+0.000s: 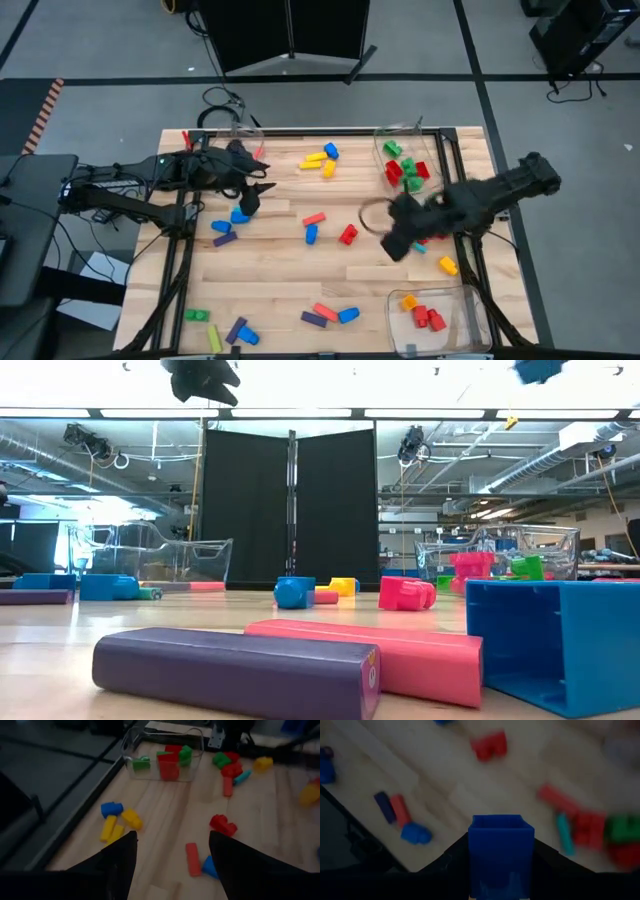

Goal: Sort blocks by size
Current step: Put the blue 1 stud game piece into the bottom transparent bin

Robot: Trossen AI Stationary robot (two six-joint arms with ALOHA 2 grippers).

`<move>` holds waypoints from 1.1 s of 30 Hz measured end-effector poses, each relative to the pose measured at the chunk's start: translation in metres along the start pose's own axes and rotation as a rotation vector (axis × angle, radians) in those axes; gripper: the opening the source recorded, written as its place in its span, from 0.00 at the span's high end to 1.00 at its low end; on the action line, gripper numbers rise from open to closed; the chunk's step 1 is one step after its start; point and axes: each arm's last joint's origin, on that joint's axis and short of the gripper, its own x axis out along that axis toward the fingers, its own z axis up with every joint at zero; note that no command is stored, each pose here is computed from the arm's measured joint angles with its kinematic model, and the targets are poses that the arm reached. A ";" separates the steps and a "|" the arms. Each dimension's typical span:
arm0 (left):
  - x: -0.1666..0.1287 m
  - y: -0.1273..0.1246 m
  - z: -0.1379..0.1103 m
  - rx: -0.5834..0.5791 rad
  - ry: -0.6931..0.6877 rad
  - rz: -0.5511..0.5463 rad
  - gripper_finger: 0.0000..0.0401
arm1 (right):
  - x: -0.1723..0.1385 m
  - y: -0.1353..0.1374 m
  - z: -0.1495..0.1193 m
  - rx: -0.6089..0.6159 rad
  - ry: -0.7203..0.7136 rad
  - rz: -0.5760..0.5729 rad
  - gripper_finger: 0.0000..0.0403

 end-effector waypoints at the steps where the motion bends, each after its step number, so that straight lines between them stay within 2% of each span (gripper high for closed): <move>1: 0.000 0.000 0.001 0.031 -0.006 -0.001 0.37 | -0.001 0.002 -0.011 0.023 0.015 -0.006 0.65; 3: 0.000 0.000 0.003 0.072 -0.028 -0.002 0.37 | 0.000 0.008 -0.031 0.071 0.047 -0.018 0.65; 9: 0.002 -0.002 0.010 0.059 -0.094 -0.007 0.37 | 0.015 0.028 -0.092 0.191 0.154 -0.081 0.65; 14: 0.004 -0.002 0.012 0.055 -0.114 -0.008 0.37 | 0.031 0.038 -0.142 0.227 0.235 -0.163 0.65; 19: 0.007 -0.003 0.012 0.058 -0.104 -0.007 0.37 | 0.036 0.033 -0.182 0.238 0.224 -0.224 0.65; 24: 0.009 -0.004 0.011 0.059 -0.100 -0.006 0.37 | 0.048 0.019 -0.206 0.258 0.228 -0.229 0.65; 33: 0.009 -0.004 0.014 0.050 -0.120 -0.008 0.37 | 0.101 -0.009 -0.217 0.224 0.297 -0.175 0.65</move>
